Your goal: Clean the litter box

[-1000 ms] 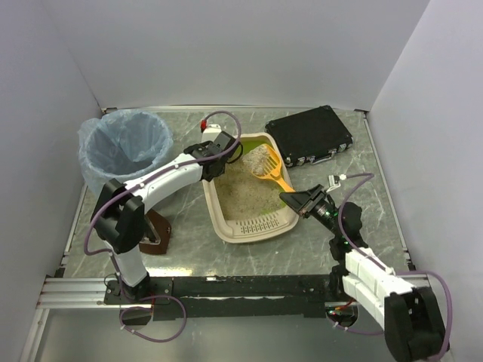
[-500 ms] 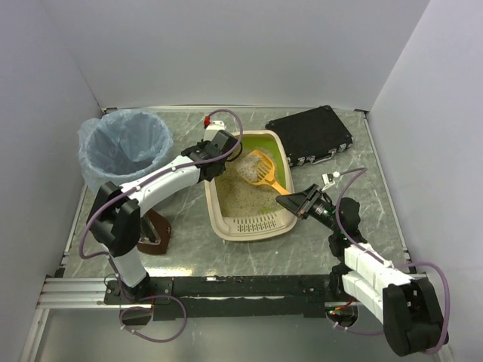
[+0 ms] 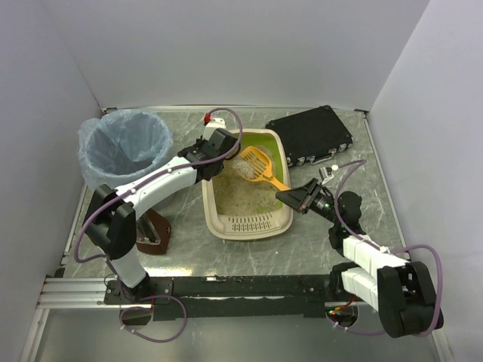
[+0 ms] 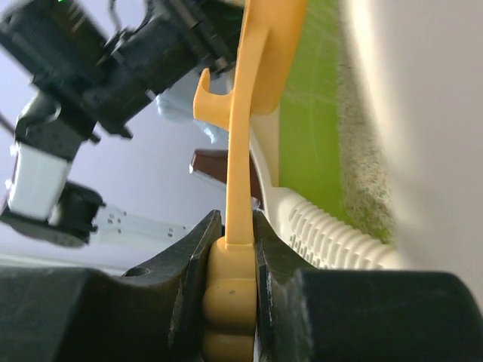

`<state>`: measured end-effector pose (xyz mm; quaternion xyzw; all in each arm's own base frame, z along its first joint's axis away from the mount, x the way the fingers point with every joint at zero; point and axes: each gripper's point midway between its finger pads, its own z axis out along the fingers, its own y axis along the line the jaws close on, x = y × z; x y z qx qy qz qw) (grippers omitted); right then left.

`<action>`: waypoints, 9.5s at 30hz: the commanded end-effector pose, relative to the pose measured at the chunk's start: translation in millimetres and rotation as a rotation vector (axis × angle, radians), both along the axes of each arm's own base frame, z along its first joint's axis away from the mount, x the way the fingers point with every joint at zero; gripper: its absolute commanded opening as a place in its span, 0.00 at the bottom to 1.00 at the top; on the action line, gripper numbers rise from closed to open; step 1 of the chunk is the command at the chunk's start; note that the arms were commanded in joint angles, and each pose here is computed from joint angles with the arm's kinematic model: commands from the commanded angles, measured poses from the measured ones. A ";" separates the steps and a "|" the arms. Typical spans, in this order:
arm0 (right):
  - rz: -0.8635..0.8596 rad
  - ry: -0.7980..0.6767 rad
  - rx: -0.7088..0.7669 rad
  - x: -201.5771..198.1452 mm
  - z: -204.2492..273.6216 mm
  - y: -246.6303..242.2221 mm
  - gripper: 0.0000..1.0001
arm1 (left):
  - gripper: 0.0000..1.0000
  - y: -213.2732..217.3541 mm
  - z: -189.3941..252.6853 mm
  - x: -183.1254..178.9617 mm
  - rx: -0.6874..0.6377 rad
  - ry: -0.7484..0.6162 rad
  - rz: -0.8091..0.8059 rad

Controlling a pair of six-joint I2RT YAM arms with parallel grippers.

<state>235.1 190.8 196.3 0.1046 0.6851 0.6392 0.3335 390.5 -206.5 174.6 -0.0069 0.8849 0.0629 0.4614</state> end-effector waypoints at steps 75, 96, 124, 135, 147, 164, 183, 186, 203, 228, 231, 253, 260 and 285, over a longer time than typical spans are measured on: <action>0.034 0.054 -0.180 11.2 13.1 -3.5 0.00 | 0.06 -1.6 37.5 28.1 -0.263 -0.139 0.122; 0.085 0.181 0.048 20.4 47.1 3.9 0.00 | 0.98 16.1 45.7 -3.1 -0.340 -0.142 0.107; 0.112 0.405 0.321 21.1 22.0 10.4 0.00 | 0.99 13.5 63.8 -34.2 -0.474 -0.138 0.066; 0.049 0.416 0.305 25.7 16.1 3.7 0.00 | 0.99 20.7 58.9 -49.7 -0.501 -0.119 0.075; 0.099 0.404 0.374 16.7 26.5 1.1 0.00 | 0.99 12.9 50.6 -53.8 -0.510 -0.080 0.048; 0.107 0.004 -0.036 24.2 125.1 36.8 0.00 | 0.99 6.2 36.6 -115.1 -0.659 -0.045 -0.133; 0.275 -0.160 -0.184 77.1 242.5 209.6 0.00 | 0.97 -2.5 22.1 -150.9 -0.769 -0.026 -0.279; 0.262 -0.162 -0.248 96.1 228.6 237.8 0.00 | 0.97 -0.5 13.2 -152.7 -0.767 -0.008 -0.262; 0.273 -1.051 -0.686 101.2 216.0 299.6 0.01 | 0.97 4.9 1.6 -153.5 -0.739 -0.018 -0.260; -0.023 -1.432 -1.082 78.2 259.4 283.2 0.00 | 0.97 15.7 -1.5 -143.7 -0.735 -0.008 -0.127; -0.038 -1.233 -0.929 80.7 279.4 257.9 0.04 | 0.97 15.1 0.2 -136.9 -0.738 -0.014 -0.095; -0.228 -0.258 -0.720 65.5 89.0 -25.7 0.00 | 0.65 17.8 -37.8 -36.3 -0.185 0.128 0.177; 0.043 -0.313 -0.728 48.8 58.5 1.0 0.00 | 0.23 13.9 -36.0 -25.3 -0.068 0.119 0.144; 0.192 0.464 -0.690 30.0 -35.7 7.3 0.00 | 0.01 -21.0 75.7 7.8 -0.028 -0.211 0.140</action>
